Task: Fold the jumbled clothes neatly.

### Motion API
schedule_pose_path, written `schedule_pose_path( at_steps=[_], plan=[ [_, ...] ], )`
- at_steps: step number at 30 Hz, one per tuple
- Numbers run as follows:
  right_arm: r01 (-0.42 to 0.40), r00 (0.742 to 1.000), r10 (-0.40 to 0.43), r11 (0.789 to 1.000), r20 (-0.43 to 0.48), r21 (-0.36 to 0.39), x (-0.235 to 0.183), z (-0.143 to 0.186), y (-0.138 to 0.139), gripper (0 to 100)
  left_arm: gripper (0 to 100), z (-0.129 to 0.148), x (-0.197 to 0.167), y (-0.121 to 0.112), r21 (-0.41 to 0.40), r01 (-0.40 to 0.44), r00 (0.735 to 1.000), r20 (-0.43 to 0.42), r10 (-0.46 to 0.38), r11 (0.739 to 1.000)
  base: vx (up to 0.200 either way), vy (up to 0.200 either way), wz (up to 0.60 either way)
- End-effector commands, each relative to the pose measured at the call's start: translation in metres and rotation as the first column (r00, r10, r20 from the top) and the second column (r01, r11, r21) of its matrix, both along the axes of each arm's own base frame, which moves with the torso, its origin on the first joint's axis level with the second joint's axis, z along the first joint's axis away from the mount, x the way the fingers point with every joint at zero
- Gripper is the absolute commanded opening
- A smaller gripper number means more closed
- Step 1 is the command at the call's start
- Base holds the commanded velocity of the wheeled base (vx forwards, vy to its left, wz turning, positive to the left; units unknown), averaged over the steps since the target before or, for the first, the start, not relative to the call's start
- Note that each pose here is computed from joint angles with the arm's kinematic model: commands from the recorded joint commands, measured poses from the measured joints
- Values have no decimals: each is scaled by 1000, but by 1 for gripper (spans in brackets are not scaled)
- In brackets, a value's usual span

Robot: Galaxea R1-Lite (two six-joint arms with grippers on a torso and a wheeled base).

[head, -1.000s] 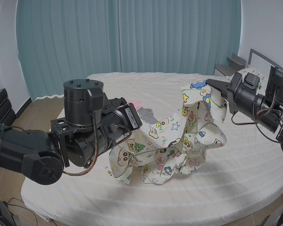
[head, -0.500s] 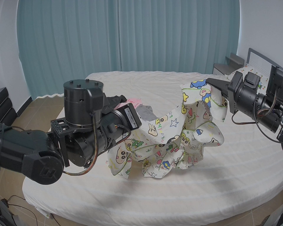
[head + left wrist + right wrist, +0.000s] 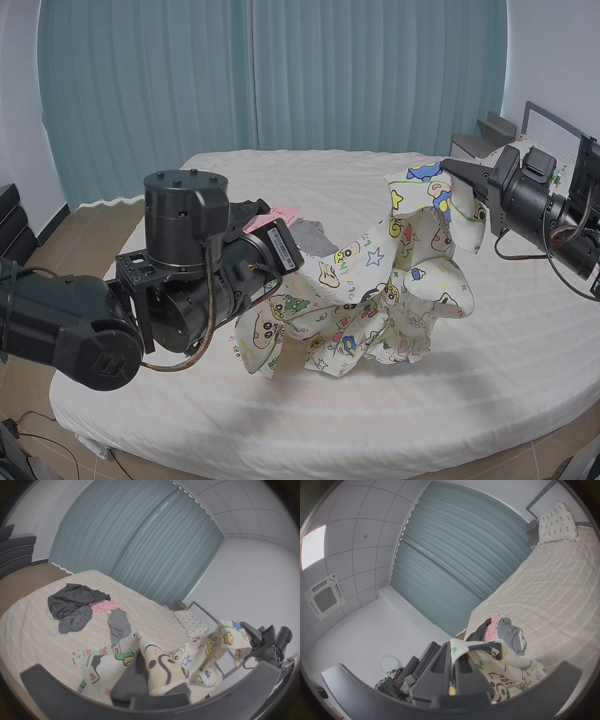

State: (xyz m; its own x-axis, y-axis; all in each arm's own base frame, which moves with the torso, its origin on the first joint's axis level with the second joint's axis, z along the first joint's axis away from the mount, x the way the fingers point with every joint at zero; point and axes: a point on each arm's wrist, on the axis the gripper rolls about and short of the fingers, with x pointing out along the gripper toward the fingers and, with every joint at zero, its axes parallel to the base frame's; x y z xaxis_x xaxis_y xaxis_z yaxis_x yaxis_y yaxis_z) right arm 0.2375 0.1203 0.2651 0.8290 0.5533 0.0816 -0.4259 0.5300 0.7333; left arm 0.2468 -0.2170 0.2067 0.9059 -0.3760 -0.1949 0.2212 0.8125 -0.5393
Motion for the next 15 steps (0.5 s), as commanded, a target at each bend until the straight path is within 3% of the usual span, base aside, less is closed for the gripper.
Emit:
schedule_pose_path(
  at_steps=[1,15],
  plan=[
    [-1,1000,1,1000,8,2,-1,2,0,0,0,0,1,-2,-2,1,1000,2,-1,1000,0,-200,0],
    [24,1000,-24,1000,21,8,-1,6,-8,0,0,6,5,-13,-17,16,1000,20,-15,1000,0,-200,0]
  ],
)
